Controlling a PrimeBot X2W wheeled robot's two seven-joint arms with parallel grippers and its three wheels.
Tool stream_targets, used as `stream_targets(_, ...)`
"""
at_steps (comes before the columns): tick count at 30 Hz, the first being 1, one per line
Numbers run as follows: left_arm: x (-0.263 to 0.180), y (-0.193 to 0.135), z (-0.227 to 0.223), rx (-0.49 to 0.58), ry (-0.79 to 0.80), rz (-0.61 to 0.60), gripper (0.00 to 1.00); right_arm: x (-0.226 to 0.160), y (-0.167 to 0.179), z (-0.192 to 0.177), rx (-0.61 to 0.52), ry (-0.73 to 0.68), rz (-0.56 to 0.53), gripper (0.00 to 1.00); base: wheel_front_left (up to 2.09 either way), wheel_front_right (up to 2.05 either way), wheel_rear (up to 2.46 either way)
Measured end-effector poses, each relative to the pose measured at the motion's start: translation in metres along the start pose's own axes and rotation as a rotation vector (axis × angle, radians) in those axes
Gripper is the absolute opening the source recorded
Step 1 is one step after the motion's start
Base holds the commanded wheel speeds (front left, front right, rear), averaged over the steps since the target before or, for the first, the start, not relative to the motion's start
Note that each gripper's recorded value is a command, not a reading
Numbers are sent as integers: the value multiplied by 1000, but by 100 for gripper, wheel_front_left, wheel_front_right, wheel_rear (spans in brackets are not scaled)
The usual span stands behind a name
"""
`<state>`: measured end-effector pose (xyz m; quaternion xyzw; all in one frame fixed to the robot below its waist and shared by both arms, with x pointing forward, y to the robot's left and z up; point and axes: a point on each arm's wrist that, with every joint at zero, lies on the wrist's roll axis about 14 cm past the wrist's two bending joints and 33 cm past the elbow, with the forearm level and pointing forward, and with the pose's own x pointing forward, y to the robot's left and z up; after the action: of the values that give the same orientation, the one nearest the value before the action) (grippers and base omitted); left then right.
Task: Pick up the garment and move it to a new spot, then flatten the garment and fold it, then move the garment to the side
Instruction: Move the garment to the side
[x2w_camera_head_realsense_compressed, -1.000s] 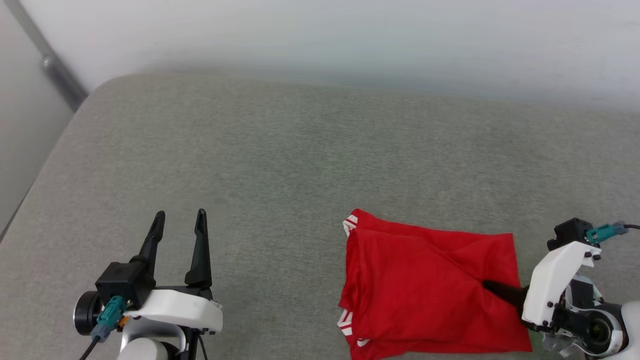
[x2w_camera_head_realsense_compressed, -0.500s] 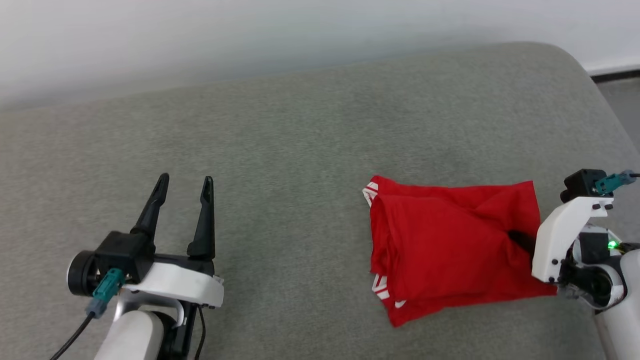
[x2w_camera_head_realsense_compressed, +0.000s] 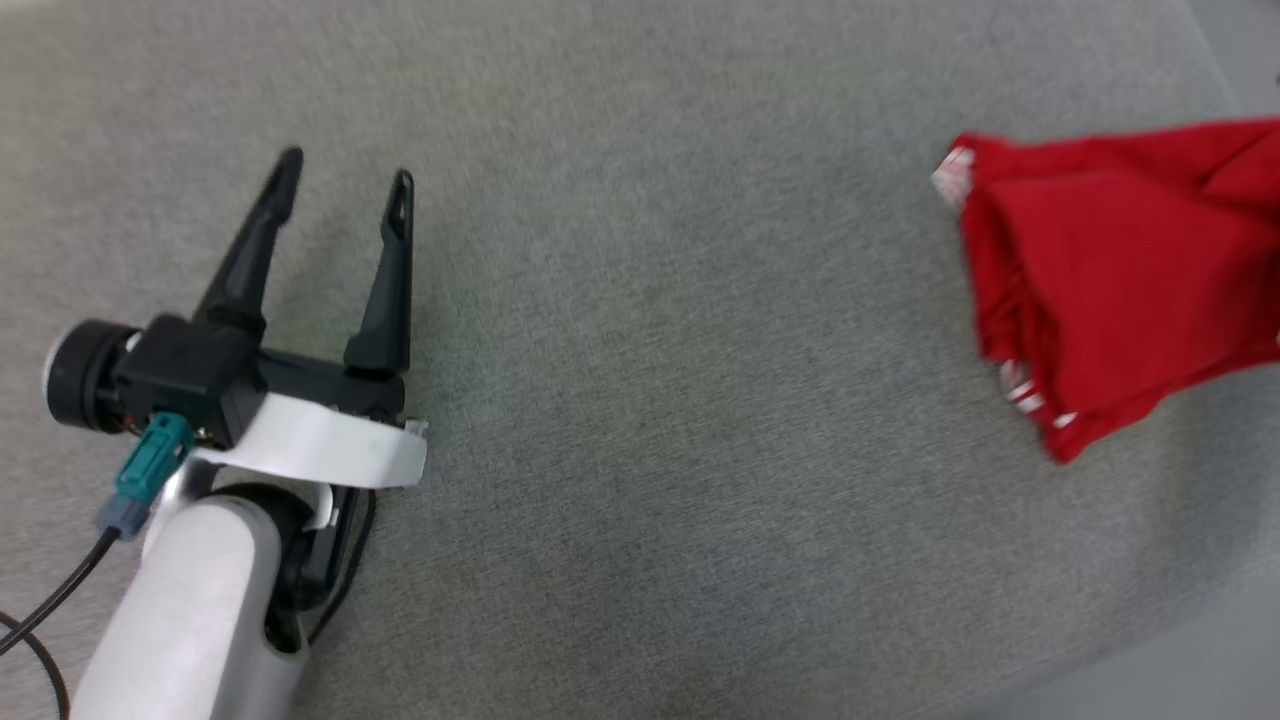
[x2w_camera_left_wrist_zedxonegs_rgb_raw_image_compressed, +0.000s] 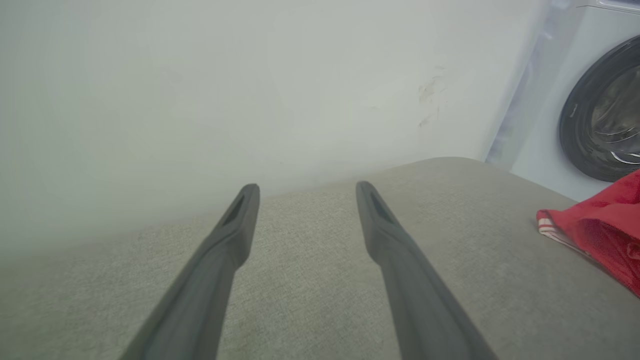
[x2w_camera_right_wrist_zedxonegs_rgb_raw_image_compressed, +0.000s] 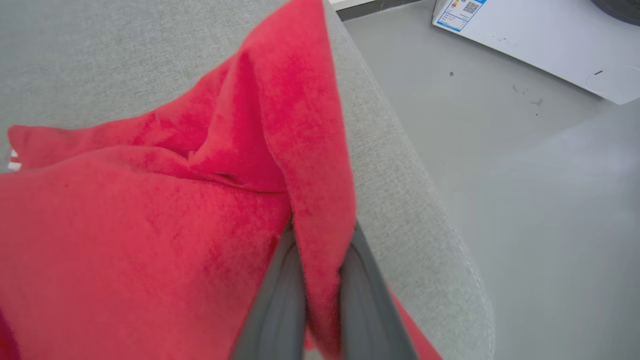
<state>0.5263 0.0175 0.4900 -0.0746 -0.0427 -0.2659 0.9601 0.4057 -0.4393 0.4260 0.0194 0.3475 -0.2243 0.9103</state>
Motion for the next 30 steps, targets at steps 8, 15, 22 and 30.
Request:
stream_targets(8, 10, 20, -40, -7, 48, 18, 100, 36, -22, 10, -29, -41, -119, 7, 0, 0, 0)
stream_targets(15, 9, 23, -52, -14, 74, 22, 100, 46, -14, 10, -61, -152, -131, 100, 0, 0, 0)
stream_targets(22, 3, 19, -36, -9, 54, 35, 100, 25, -14, 35, -88, -309, -122, 100, 0, 0, 0)
stream_targets(30, -23, 8, -15, -36, 45, 82, 100, -12, 8, 34, -102, -407, -28, 100, 0, 0, 0)
